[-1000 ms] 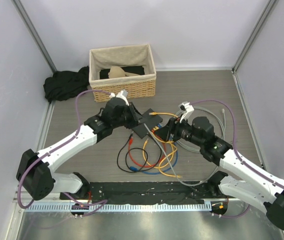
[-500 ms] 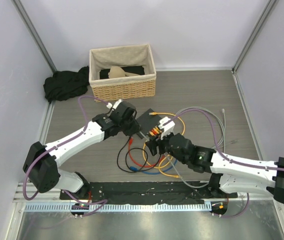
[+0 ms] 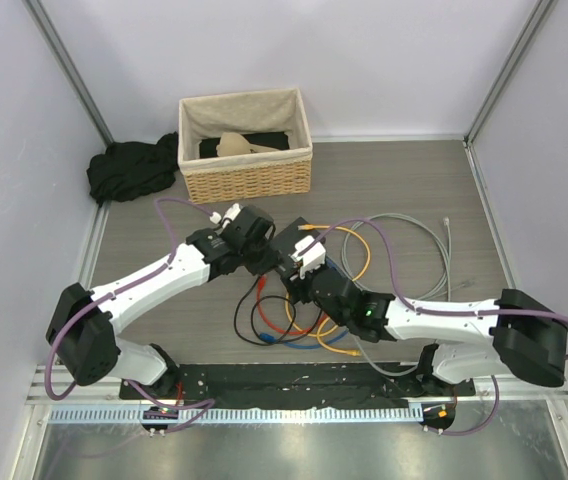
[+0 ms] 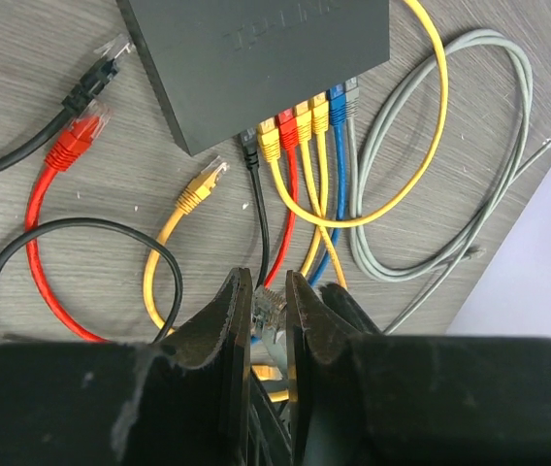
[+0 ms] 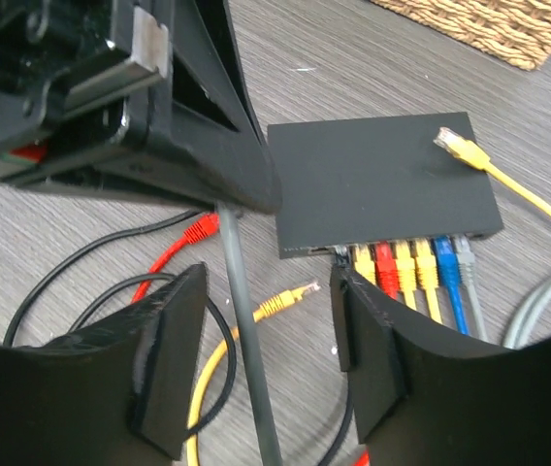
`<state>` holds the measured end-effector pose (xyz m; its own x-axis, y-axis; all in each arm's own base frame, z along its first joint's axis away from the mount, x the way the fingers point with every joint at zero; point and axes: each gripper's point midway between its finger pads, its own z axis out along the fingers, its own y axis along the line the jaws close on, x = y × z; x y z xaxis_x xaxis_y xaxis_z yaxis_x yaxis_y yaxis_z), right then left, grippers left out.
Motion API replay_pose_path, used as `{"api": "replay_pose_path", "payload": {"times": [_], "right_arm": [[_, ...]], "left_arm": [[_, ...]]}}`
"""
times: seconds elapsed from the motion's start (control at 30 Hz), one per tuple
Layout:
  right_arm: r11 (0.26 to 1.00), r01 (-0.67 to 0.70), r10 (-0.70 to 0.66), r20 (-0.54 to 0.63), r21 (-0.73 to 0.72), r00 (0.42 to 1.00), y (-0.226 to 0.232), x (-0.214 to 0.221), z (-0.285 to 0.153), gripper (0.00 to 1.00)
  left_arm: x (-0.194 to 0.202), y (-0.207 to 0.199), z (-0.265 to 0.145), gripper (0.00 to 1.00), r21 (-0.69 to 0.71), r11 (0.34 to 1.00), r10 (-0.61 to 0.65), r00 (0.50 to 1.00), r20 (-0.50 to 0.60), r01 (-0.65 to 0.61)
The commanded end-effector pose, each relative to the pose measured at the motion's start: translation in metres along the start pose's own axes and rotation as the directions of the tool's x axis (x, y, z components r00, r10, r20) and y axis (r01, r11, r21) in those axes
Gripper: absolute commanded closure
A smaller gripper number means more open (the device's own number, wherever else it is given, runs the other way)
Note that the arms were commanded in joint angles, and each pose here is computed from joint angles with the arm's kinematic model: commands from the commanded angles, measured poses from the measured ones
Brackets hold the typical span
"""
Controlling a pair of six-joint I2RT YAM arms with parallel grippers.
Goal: Insert the plug into the switch port
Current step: Pick up the connector from the center of the board.
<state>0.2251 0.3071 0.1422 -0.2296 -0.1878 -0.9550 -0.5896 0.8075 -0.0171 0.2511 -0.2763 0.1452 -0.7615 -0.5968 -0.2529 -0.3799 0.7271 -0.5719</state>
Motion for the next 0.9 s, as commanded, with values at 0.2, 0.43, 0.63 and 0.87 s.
{"api": "replay_pose_path", "payload": {"times": [0.2,0.43,0.63,0.87], "right_arm": [[0.999,-0.033,0.034,0.129,-0.008,0.991,0.014,-0.032,0.019,0.63],[0.998,-0.055,0.059,0.101,-0.041,0.993,0.020,-0.026,0.021,0.99],[0.980,-0.178,0.185,0.070,-0.087,0.980,0.007,-0.023,0.013,0.99],[0.913,-0.338,0.362,0.070,-0.230,0.930,0.002,-0.038,-0.010,0.99]], "left_arm": [[-0.002,-0.005,-0.009,1.00,-0.016,1.000,-0.013,1.000,0.026,0.014],[-0.017,0.003,-0.020,0.86,-0.036,0.998,0.064,0.993,0.099,-0.061],[-0.064,-0.001,-0.049,0.26,0.012,0.983,0.173,0.937,0.304,-0.185],[-0.064,-0.024,-0.053,0.10,0.348,0.903,0.151,0.945,0.289,-0.251]]}}
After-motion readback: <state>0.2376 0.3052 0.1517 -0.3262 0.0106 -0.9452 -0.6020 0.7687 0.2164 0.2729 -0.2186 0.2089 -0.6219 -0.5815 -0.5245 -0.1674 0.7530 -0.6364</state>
